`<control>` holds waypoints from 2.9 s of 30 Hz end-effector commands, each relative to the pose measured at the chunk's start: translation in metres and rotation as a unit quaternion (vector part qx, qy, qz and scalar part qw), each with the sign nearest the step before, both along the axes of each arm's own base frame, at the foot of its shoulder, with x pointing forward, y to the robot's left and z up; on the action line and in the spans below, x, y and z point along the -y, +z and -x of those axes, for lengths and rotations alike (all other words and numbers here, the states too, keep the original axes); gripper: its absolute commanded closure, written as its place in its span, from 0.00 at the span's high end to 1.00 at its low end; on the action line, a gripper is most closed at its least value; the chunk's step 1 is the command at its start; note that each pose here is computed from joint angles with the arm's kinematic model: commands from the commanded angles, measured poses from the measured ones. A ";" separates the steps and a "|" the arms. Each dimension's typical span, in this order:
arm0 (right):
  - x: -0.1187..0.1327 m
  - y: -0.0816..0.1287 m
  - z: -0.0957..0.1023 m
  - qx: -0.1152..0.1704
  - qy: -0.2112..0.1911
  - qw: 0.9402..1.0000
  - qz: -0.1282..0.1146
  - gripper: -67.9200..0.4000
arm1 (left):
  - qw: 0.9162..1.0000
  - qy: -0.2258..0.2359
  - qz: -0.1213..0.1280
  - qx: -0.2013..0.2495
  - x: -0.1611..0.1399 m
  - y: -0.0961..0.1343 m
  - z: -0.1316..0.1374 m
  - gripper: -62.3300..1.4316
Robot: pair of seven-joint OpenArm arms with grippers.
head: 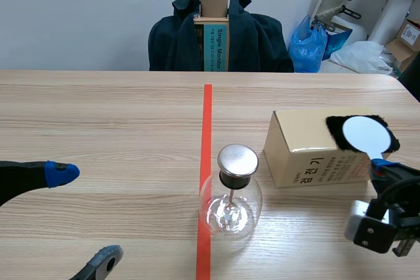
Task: Do the electroscope experiment.
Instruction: 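Rub the plate on the fur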
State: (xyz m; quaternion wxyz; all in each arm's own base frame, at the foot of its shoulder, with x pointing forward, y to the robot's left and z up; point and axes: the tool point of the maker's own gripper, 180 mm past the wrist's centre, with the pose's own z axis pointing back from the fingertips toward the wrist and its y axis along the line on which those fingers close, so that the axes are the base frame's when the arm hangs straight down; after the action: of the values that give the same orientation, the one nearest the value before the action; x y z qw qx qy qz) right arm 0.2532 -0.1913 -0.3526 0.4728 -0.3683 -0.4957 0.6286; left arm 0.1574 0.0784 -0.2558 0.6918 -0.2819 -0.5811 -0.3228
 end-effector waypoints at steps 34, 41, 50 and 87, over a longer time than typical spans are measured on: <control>0.028 0.006 -0.003 0.011 -0.067 0.998 0.015 0.02 | 1.000 0.002 0.010 0.005 0.002 0.004 -0.001 1.00; 0.024 0.005 -0.003 0.011 -0.064 0.998 0.007 0.02 | 1.000 0.002 0.010 0.005 0.002 0.004 -0.001 1.00; 0.022 0.007 -0.003 0.015 -0.061 0.998 0.004 0.02 | 1.000 0.003 0.010 0.006 0.002 0.004 -0.001 1.00; 0.039 0.019 -0.004 0.031 -0.064 0.997 0.008 0.02 | 1.000 0.003 0.009 0.005 0.002 0.004 -0.001 1.00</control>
State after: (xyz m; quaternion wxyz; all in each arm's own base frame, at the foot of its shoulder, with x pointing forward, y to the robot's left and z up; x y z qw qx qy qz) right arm 0.2521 -0.2214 -0.3459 0.5084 -0.4069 -0.4803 0.5876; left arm 0.1579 0.0791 -0.2574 0.6942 -0.2773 -0.5795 -0.3247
